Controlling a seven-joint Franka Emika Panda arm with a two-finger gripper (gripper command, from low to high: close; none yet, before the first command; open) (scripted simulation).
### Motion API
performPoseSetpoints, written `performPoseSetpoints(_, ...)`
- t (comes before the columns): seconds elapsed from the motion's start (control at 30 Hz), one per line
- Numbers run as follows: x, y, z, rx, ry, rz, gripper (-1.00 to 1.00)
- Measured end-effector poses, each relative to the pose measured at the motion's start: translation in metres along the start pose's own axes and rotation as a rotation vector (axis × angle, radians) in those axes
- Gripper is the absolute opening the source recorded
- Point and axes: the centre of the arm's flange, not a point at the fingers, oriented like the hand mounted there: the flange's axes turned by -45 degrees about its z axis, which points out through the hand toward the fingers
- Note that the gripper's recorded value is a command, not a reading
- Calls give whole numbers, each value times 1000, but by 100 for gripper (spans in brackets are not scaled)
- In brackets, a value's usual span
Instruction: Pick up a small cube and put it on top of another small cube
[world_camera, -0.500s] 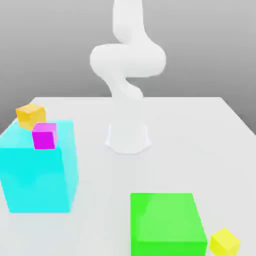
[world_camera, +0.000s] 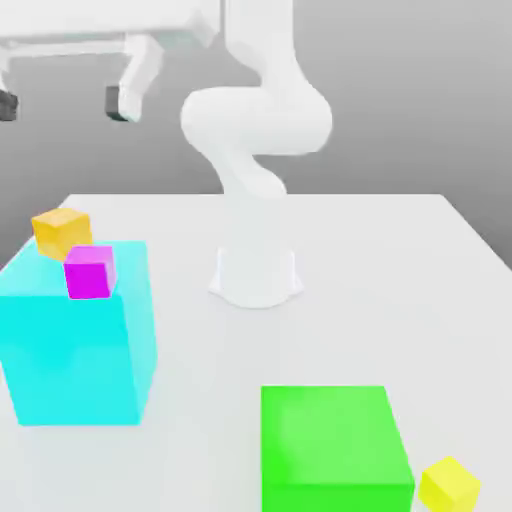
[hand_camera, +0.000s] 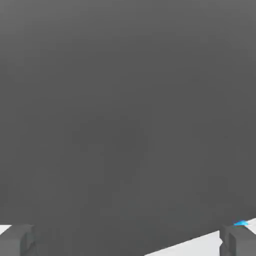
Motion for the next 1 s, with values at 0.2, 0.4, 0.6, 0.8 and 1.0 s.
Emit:
performPoseSetpoints(0.2,4,64,98,-52,-123,128,0)
performPoseSetpoints(0.4,-14,120,196,-94,-247,234,0)
performPoseSetpoints(0.6,-58,185,290,-136,-371,352,0)
performPoseSetpoints(0.8,-90,199,360,-143,-390,370,-100)
performPoseSetpoints(1.0,-90,199,359,-141,-390,371,-100)
